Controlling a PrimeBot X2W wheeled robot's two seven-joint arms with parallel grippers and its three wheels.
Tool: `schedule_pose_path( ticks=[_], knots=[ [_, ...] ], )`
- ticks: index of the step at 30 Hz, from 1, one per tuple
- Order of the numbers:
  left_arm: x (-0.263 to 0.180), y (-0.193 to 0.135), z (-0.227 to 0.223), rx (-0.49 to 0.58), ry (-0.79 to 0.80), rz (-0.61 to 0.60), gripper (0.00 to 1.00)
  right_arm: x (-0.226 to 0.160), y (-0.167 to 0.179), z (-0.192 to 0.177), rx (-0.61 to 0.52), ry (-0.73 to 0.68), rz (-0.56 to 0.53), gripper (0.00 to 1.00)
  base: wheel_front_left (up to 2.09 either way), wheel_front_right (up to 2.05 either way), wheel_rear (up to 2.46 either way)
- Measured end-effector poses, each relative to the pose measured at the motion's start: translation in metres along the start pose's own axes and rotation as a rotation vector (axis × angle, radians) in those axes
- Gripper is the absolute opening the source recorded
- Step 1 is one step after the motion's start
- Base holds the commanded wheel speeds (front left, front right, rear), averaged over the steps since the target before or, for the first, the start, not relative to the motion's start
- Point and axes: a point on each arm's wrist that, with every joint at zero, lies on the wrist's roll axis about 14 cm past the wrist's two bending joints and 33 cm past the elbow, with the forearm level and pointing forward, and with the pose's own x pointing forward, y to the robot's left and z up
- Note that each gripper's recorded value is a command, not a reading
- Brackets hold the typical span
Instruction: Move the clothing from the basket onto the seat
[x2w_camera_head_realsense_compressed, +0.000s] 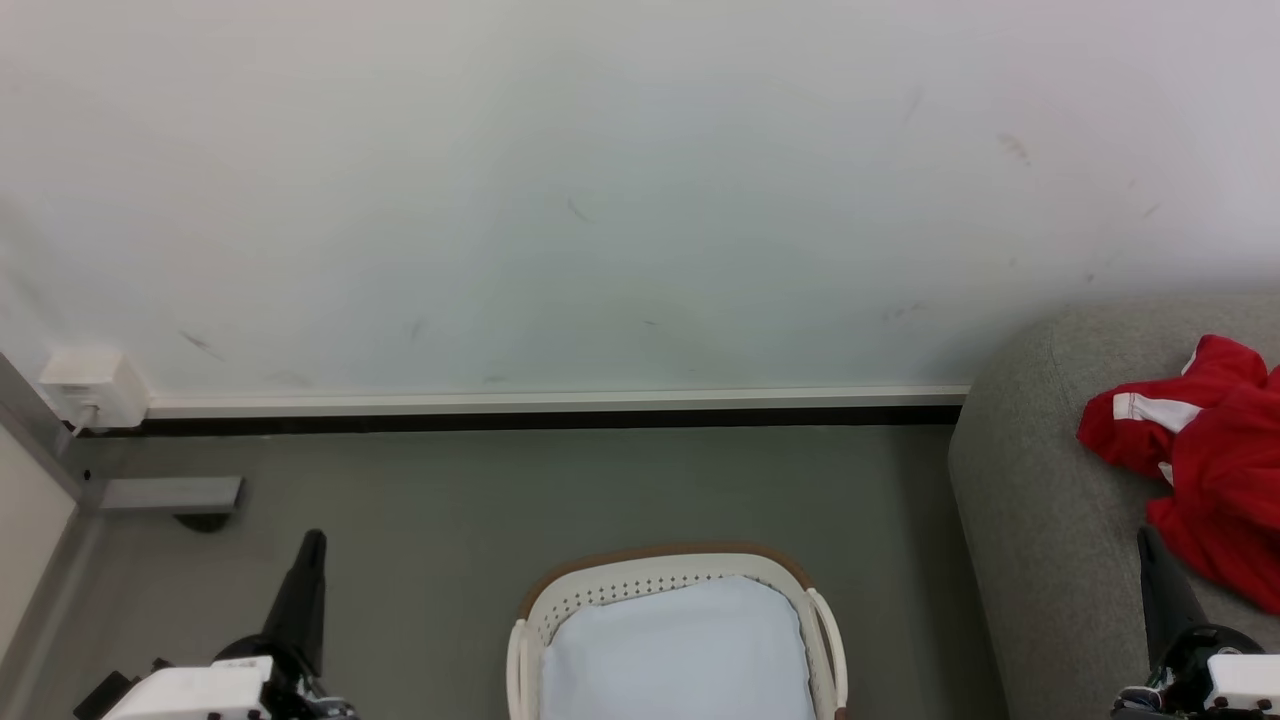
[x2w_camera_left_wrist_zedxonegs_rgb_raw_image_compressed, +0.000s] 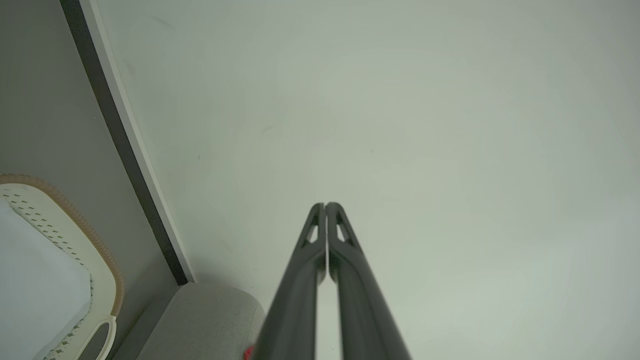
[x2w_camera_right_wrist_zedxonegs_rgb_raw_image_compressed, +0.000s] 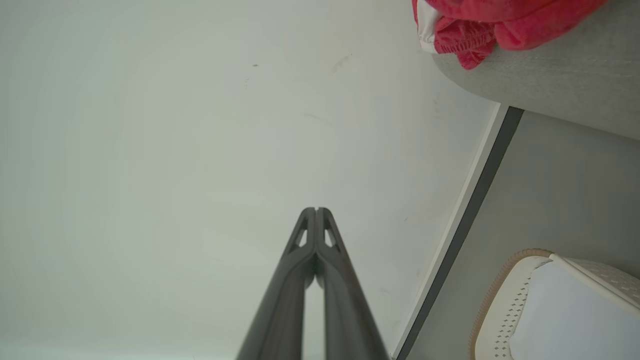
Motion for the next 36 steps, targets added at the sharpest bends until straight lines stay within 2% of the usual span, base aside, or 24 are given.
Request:
schedule_pose_path(
  ticks=[36],
  knots=[
    [0.0000,0.0000,0.0000,0.000,0.000,0.000,0.00,0.0000,0.0000,-0.0001,0.000,0.001,0.000,0.00,0.00,0.00,0.00]
  ],
)
